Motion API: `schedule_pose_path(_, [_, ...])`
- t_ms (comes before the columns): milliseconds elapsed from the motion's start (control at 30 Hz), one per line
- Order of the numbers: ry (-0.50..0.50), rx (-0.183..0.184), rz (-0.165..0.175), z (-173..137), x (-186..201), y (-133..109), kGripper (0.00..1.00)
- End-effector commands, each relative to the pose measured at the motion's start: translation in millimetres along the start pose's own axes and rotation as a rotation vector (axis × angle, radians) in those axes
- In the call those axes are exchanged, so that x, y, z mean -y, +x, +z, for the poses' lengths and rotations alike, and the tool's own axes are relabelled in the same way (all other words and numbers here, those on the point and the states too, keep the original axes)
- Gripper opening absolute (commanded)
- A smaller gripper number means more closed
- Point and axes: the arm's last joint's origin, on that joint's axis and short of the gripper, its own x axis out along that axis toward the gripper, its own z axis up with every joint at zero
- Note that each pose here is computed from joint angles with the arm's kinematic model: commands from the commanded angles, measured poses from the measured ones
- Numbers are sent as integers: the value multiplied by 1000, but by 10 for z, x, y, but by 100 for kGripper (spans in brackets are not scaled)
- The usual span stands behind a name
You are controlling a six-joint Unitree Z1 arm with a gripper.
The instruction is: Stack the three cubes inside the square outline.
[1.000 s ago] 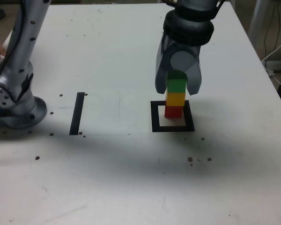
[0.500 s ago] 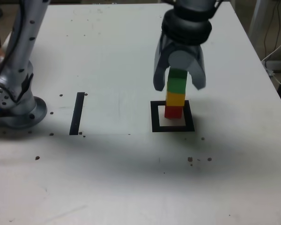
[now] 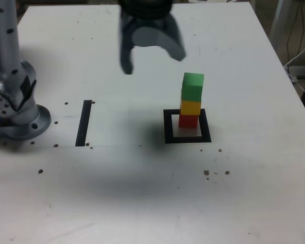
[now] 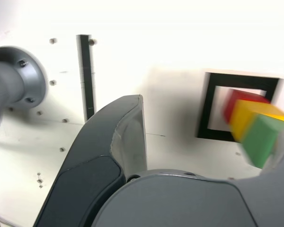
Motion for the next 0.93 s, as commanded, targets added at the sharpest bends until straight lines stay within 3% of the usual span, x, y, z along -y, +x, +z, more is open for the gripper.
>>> schedule_pose_path(0, [-3, -50, -4, -181, 6, 172, 100])
schedule_pose_path(300, [4, -110, -53, -540, 74, 590, 100])
schedule_pose_path(533, [7, -152, -59, -796, 51, 873, 100])
schedule_pose_path(900, [27, -136, -72, -846, 56, 965, 100])
